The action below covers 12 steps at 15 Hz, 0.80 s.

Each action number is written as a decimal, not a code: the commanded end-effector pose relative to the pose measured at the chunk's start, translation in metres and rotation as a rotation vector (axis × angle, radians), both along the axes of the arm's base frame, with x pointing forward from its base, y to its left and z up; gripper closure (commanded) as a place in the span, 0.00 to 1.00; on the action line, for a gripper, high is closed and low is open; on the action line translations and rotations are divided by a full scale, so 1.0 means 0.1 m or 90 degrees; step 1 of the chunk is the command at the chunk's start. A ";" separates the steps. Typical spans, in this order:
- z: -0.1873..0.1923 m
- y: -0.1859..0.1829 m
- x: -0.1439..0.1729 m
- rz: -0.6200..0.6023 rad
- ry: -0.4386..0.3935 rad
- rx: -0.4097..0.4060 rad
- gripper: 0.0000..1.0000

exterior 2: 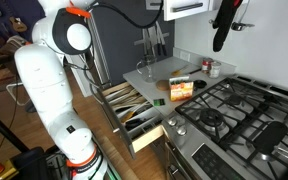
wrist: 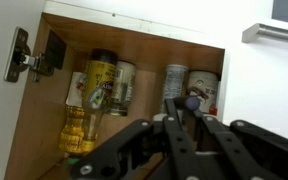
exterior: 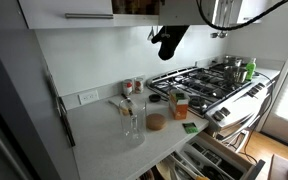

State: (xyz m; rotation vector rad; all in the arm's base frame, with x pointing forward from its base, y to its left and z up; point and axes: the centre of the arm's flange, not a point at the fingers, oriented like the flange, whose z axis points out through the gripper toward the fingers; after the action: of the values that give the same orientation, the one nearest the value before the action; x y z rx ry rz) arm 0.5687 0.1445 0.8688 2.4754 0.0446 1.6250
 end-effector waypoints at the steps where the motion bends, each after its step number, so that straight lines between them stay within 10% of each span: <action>1: -0.39 -0.18 -0.69 0.001 0.022 -0.019 0.96; 11: -0.78 -0.34 -1.58 0.063 0.060 -0.029 0.96; 12: -0.38 -0.12 -1.12 0.073 0.081 -0.019 0.96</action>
State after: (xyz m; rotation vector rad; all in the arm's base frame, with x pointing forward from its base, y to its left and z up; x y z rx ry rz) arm 0.4558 0.1326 0.8308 2.5927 0.2304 1.4959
